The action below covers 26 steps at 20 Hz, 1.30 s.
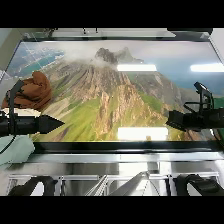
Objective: Fold the shirts.
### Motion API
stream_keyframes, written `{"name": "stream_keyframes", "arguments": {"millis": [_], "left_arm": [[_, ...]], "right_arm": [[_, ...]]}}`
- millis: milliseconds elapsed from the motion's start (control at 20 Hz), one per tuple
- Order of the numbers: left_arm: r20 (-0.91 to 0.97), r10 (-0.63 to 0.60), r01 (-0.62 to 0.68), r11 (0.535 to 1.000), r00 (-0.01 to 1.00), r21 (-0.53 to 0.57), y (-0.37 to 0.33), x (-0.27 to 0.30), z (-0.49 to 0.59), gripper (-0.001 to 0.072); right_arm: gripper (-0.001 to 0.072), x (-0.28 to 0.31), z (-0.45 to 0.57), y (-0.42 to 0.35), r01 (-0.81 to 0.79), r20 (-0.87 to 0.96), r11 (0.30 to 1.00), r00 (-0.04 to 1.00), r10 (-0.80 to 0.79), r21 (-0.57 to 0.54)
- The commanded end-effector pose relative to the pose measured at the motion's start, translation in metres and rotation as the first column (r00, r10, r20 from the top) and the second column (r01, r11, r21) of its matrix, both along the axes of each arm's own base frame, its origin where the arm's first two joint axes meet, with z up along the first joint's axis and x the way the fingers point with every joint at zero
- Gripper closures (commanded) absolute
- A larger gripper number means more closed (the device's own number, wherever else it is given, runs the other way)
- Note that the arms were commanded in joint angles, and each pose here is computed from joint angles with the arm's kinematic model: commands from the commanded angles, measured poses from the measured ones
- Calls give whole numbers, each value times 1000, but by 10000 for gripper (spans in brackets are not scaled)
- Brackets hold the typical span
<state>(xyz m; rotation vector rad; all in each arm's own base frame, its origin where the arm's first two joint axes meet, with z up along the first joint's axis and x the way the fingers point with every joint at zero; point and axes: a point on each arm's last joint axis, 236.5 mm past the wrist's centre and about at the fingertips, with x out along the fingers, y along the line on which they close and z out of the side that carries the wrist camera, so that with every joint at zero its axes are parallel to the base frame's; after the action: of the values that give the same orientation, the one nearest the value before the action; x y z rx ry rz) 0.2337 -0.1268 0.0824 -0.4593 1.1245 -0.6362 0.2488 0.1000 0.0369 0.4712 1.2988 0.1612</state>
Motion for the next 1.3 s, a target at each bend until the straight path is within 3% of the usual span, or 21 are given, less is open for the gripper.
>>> {"name": "stream_keyframes", "arguments": {"millis": [0, 200, 350, 400, 450, 500, 550, 750, 850, 950, 1050, 1250], "left_arm": [[1, 1, -1, 1000, 1000, 1, 0, 0, 0, 693], [2, 2, -2, 1000, 1000, 8, 2, 0, 0, 694], [58, 46, -52, 993, 997, 104, 30, 13, 18, 692], [93, 73, -87, 984, 993, 158, 47, 19, 31, 594], [139, 107, -135, 967, 985, 216, 66, 29, 45, 338], [178, 158, -201, 946, 971, 257, 86, 41, 57, 207], [208, 226, -278, 922, 952, 271, 106, 54, 67, -13], [268, 452, -525, 746, 851, 409, 223, 103, 69, -13], [264, 505, -569, 697, 822, 437, 270, 134, 53, -13], [251, 514, -569, 684, 820, 456, 303, 174, 22, -13], [168, 521, -532, 703, 837, 471, 323, 205, -24, -13], [-61, 492, -382, 742, 868, 551, 348, 219, -120, -13]], "right_arm": [[696, 0, 0, 0, -1, 0, 1000, 1000, 1, 0], [696, 0, 0, 0, -1, 0, 1000, 1000, 1, 0], [696, 0, 0, 0, -1, 0, 1000, 1000, 1, 0], [696, 0, 0, 0, -1, 0, 1000, 1000, 1, 0], [696, 0, 0, 0, -1, 0, 1000, 1000, 1, 0], [697, 0, 0, 0, -1, 0, 1000, 1000, 1, 0], [696, 0, 0, 0, -1, 0, 1000, 1000, 1, 0], [697, 0, 0, 0, -1, 1, 1000, 1000, 1, 0], [696, 0, 0, 0, 0, 3, 1000, 1000, 0, 0], [697, 2, 0, 0, 3, 8, 1000, 1000, -3, 1], [695, 1, 0, 1, 1, 4, 1000, 1000, -1, 4], [694, 5, -4, 1, 6, -6, 1000, 1000, -6, 4]]}}
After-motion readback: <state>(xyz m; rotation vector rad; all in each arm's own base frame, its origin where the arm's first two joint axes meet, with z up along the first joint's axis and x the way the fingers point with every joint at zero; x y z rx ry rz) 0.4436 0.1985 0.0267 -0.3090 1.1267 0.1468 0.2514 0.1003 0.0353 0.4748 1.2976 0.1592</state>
